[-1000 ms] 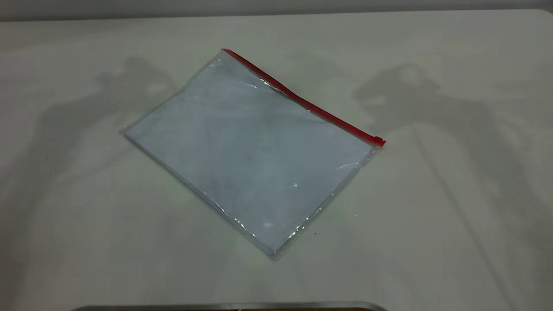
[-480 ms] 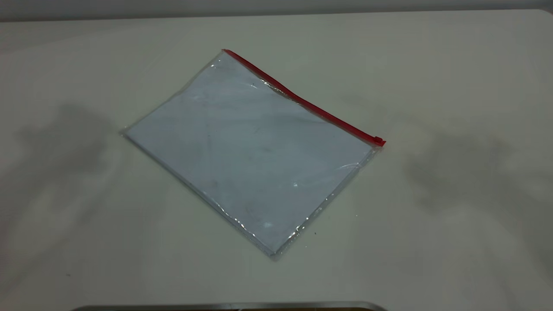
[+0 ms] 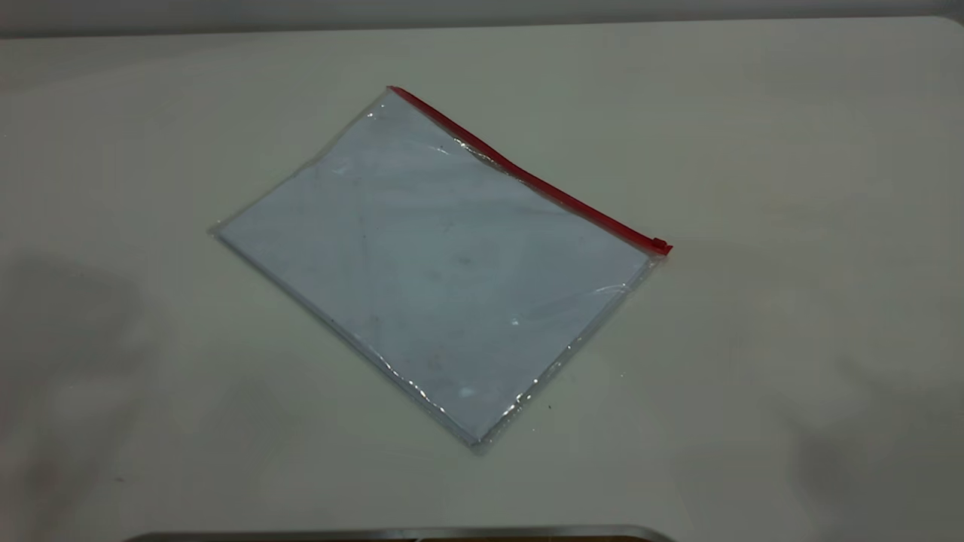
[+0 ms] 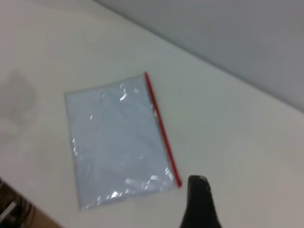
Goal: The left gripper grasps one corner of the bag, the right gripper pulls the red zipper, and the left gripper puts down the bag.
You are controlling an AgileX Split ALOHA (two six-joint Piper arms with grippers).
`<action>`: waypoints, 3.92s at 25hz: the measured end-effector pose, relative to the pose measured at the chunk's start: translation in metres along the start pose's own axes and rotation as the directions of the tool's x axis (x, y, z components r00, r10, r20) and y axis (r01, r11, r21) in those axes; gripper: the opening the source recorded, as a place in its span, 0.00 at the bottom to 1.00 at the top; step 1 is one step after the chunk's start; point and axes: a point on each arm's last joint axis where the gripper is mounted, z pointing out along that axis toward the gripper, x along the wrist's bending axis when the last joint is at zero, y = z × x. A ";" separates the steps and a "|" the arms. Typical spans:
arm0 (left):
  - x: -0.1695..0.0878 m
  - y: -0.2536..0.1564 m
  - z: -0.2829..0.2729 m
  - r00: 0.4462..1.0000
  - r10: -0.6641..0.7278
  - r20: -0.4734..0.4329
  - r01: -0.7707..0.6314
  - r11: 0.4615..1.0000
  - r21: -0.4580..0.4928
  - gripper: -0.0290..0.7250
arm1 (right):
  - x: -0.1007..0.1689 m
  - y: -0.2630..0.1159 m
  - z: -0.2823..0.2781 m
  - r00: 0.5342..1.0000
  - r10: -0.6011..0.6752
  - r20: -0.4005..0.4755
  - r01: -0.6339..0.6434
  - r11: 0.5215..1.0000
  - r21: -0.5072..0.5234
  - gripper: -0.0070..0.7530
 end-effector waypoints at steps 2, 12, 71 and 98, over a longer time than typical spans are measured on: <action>-0.003 -0.014 -0.006 0.999 -0.032 -0.003 0.032 0.999 0.009 0.82 | 0.008 -0.022 -0.002 1.000 0.012 -0.008 -0.012 1.000 0.025 0.77; -0.024 -0.145 -0.003 0.998 -0.057 0.003 0.056 0.981 0.184 0.82 | 0.056 -0.153 -0.026 1.000 0.009 -0.004 -0.009 1.000 0.018 0.77; -0.058 -0.327 -0.012 0.989 -0.124 -0.082 0.109 0.979 -0.171 0.81 | 0.074 -0.260 -0.003 0.995 -0.039 0.097 0.047 0.995 -0.083 0.77; -0.059 -0.327 -0.012 0.988 -0.133 -0.078 0.118 0.978 -0.172 0.81 | 0.070 -0.258 0.001 0.957 0.084 0.277 -0.067 0.995 -0.070 0.77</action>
